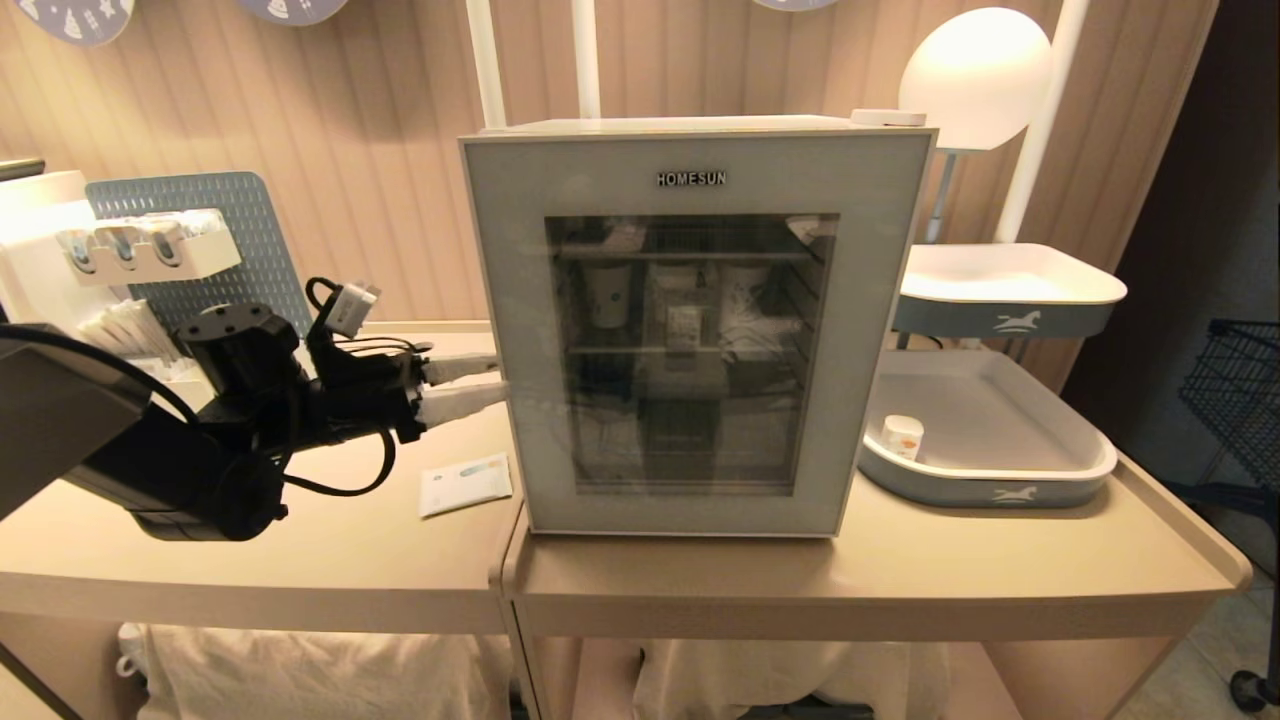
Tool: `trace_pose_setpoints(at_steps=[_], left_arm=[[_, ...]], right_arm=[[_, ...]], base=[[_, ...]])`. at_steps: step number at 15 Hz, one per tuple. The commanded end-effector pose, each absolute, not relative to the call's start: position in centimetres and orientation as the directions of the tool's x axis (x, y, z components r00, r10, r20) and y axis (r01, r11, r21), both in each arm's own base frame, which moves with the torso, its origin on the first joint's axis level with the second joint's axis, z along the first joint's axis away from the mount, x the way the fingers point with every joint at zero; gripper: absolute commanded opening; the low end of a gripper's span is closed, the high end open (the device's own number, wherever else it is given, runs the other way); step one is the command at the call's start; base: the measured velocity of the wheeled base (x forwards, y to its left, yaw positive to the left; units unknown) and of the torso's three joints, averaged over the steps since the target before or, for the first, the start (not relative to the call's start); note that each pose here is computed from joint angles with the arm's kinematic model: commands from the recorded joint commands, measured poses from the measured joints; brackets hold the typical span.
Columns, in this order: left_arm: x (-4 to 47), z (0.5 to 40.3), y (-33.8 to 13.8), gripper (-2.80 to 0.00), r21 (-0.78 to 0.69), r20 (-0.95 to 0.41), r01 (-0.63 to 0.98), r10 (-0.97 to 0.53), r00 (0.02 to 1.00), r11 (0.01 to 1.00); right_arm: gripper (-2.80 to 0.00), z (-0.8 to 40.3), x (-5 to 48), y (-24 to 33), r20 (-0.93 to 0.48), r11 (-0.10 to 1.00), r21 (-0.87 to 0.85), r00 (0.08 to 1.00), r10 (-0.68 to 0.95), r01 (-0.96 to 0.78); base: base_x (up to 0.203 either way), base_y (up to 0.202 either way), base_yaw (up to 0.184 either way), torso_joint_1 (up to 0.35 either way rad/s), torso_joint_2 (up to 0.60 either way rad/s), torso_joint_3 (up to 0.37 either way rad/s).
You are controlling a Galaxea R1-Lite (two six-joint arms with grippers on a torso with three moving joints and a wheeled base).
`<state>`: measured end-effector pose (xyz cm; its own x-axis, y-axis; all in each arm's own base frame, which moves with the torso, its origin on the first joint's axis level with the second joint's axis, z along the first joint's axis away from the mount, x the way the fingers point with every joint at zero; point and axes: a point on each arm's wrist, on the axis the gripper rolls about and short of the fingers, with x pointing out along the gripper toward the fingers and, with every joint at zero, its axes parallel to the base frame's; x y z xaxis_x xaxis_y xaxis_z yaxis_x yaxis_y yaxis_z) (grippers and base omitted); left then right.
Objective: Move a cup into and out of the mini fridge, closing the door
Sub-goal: Open the freezer door
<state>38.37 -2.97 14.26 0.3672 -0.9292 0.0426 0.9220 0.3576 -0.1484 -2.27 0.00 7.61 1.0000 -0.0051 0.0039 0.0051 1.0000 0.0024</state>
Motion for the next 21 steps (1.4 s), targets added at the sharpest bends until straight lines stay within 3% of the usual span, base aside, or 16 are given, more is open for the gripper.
trace_pose_setpoints(at_steps=[1,10,21], left_arm=[[38.5,13.9,-2.6,0.0,-0.151,0.043,0.915,-0.923,0.383,0.373],[38.3,13.5,-0.2,0.0,-0.153,0.038,0.89,-0.898,0.439,0.429],[37.6,14.0,-4.6,0.0,-0.194,0.043,0.927,-0.941,0.336,0.322]], right_arm=[[-2.8,7.6,-2.3,0.0,0.003,1.0,0.002,1.0,-0.005,0.005],[-2.8,7.6,-2.3,0.0,0.003,1.0,0.003,1.0,-0.004,0.004],[-2.8,7.6,-2.3,0.0,0.003,1.0,0.002,1.0,-0.005,0.005]], base=[[0.0,0.0,0.0,0.0,0.0,0.0],[0.0,0.0,0.0,0.0,0.0,0.0],[0.0,0.0,0.0,0.0,0.0,0.0]])
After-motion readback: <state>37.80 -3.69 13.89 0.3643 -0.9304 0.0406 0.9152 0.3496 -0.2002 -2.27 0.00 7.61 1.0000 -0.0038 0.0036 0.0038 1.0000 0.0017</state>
